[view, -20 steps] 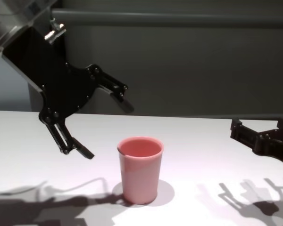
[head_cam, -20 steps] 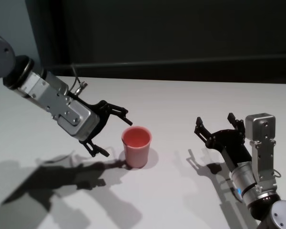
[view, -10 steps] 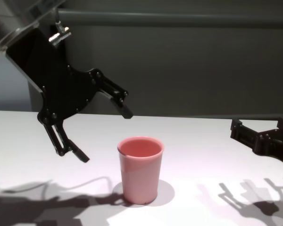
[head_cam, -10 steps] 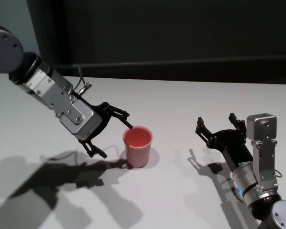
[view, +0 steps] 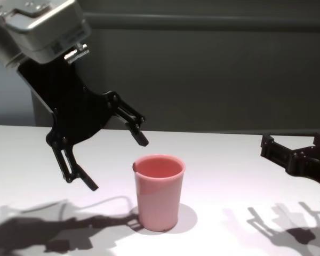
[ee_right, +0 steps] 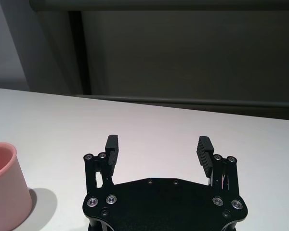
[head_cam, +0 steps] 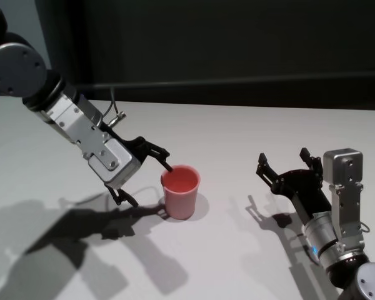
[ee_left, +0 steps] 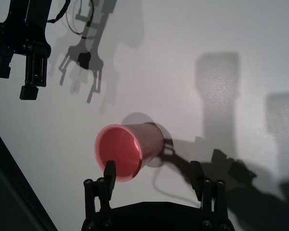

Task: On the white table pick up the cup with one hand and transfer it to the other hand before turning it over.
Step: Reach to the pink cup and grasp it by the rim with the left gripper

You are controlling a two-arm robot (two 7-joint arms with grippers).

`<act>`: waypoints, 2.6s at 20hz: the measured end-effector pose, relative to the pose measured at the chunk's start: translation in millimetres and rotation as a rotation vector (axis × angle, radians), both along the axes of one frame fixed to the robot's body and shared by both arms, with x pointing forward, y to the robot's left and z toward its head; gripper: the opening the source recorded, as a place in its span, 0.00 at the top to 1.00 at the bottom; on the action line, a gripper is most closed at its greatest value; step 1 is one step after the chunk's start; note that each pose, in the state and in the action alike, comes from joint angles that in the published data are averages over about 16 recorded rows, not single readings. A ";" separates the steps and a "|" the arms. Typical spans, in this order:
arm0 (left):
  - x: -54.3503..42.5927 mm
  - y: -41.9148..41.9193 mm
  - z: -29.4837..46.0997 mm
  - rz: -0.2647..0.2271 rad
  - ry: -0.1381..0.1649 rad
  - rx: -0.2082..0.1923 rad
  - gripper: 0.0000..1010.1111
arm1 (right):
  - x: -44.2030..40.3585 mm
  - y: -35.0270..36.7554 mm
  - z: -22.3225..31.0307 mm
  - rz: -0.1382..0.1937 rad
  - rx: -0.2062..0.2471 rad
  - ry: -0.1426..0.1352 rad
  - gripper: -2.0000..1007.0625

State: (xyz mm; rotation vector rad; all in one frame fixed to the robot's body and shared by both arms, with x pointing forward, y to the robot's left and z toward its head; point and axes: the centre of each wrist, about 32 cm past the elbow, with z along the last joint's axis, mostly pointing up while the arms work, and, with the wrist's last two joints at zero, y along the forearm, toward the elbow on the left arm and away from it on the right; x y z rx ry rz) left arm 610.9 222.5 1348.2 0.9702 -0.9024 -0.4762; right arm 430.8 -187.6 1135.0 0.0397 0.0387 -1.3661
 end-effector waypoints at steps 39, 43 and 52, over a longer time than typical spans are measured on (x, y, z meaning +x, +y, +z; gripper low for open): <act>4.3 -38.1 -33.4 -0.065 -0.105 0.080 0.01 | 0.0 0.0 0.0 0.000 0.000 0.000 0.00; 5.6 -38.6 -37.5 -0.067 -0.105 0.093 0.01 | 0.0 0.0 0.0 0.000 0.000 0.000 0.00; 7.0 -38.2 -42.0 -0.070 -0.105 0.116 0.01 | 0.0 0.0 0.0 0.000 0.000 0.000 0.00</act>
